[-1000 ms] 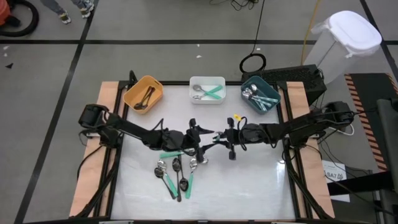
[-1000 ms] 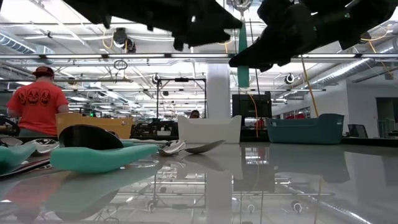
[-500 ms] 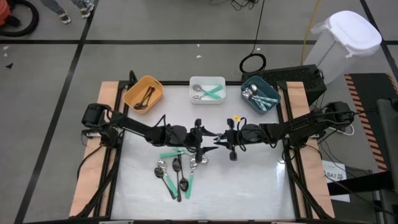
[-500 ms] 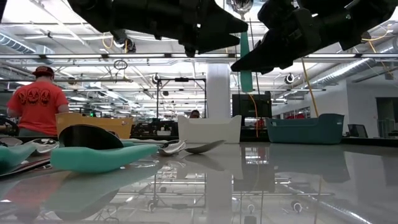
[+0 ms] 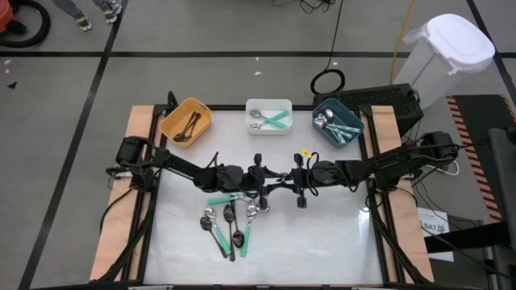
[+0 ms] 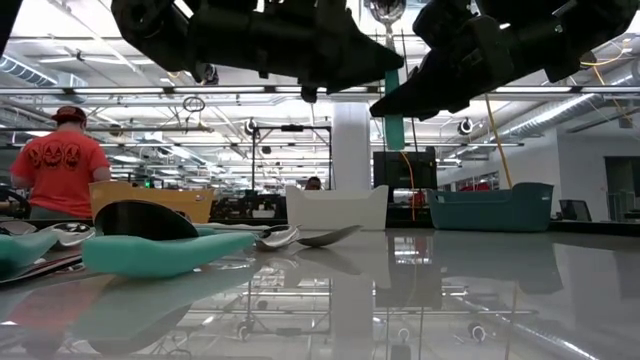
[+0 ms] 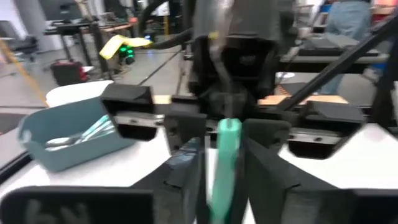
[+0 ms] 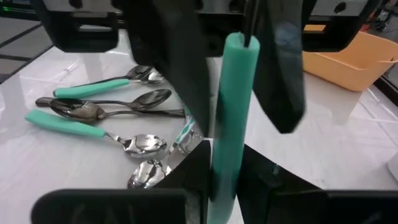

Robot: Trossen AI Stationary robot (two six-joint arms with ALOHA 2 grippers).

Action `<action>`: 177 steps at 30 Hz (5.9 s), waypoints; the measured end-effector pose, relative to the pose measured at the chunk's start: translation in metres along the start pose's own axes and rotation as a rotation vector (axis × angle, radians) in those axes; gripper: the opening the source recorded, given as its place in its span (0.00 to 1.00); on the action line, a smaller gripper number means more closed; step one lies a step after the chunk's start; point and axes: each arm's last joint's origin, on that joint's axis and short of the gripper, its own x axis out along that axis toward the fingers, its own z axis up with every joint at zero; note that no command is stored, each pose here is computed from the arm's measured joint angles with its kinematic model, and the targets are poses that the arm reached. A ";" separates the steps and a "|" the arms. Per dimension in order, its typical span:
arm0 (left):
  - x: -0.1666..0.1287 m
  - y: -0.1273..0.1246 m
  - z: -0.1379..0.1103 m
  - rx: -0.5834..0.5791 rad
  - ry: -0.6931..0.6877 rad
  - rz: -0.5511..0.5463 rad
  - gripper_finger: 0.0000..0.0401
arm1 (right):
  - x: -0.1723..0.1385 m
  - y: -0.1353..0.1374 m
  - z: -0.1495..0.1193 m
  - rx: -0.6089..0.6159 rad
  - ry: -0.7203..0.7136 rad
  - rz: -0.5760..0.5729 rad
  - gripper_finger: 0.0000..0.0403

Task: Sort silverware by color (type)
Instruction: Put the blue patterned spoon into the blue bin

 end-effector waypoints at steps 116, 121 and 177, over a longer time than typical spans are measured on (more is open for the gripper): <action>-0.003 -0.002 -0.012 -0.745 -0.466 0.633 0.10 | 0.014 0.001 -0.007 -0.193 0.002 -0.653 0.25; -0.003 -0.003 -0.014 -0.746 -0.454 0.634 0.10 | 0.014 0.000 -0.007 -0.194 0.006 -0.657 0.19; -0.053 0.007 -0.030 -0.053 0.202 0.134 0.65 | -0.001 -0.190 0.020 0.044 0.356 -0.477 0.19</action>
